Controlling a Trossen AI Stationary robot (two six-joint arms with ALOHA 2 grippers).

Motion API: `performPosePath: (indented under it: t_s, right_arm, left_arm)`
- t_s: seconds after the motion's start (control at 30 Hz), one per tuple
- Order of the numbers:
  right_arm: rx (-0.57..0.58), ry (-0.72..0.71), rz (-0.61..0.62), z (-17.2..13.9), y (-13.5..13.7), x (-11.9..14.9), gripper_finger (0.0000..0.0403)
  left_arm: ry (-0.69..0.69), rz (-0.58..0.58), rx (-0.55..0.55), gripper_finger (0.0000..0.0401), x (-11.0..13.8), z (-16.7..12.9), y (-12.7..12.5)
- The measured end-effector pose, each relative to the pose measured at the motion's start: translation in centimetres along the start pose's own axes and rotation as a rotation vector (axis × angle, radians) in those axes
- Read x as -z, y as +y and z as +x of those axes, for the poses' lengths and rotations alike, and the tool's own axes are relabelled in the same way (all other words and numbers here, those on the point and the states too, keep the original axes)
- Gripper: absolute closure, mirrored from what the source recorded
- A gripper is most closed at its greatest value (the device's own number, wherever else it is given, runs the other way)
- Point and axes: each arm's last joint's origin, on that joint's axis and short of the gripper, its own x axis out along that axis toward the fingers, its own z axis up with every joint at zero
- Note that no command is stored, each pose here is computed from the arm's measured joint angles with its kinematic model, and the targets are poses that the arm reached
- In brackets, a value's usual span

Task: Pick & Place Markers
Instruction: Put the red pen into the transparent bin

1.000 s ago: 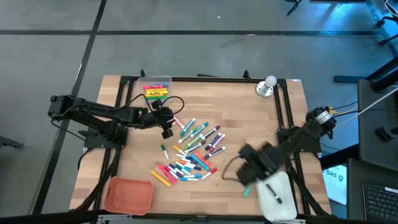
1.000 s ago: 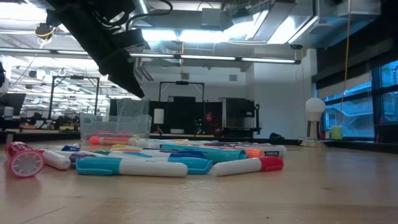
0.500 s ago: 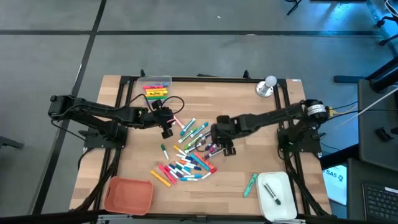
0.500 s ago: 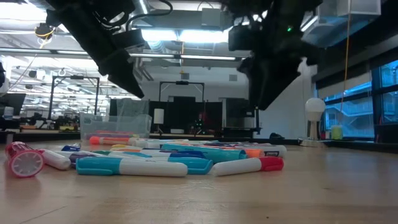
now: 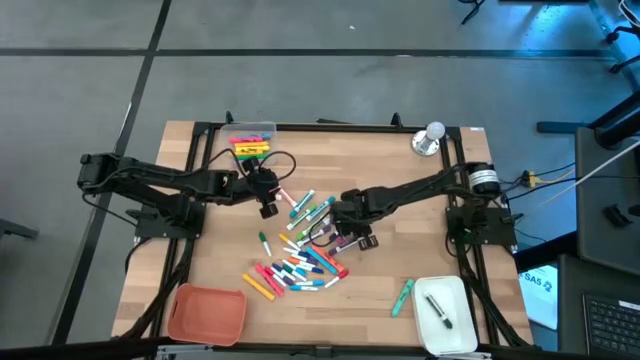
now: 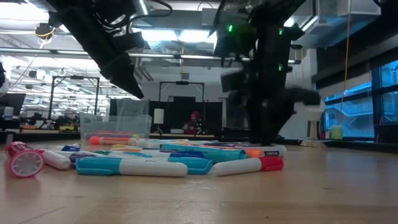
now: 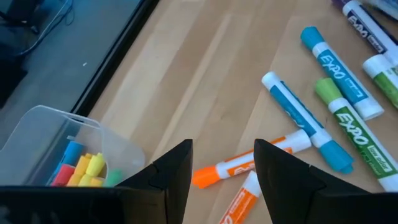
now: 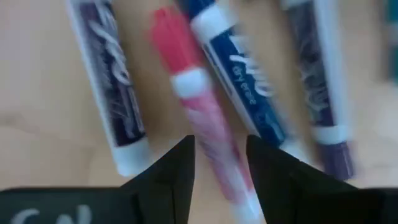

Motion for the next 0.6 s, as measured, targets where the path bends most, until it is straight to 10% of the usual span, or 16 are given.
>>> performPosePath:
  t_s: [0.3, 0.6]
  right_arm:
    - [-0.067, 0.056, 0.045, 2.4, 0.3, -0.1, 0.0262]
    - [-0.089, 0.108, 0.432, -0.2, 0.3, 0.1, 0.0341]
  left_arm:
    - [0.001, -0.003, 0.01, 0.0235, 0.0, 0.0, 0.0]
    - [0.013, -0.008, 0.045, 0.0235, 0.1, 0.0, -0.1]
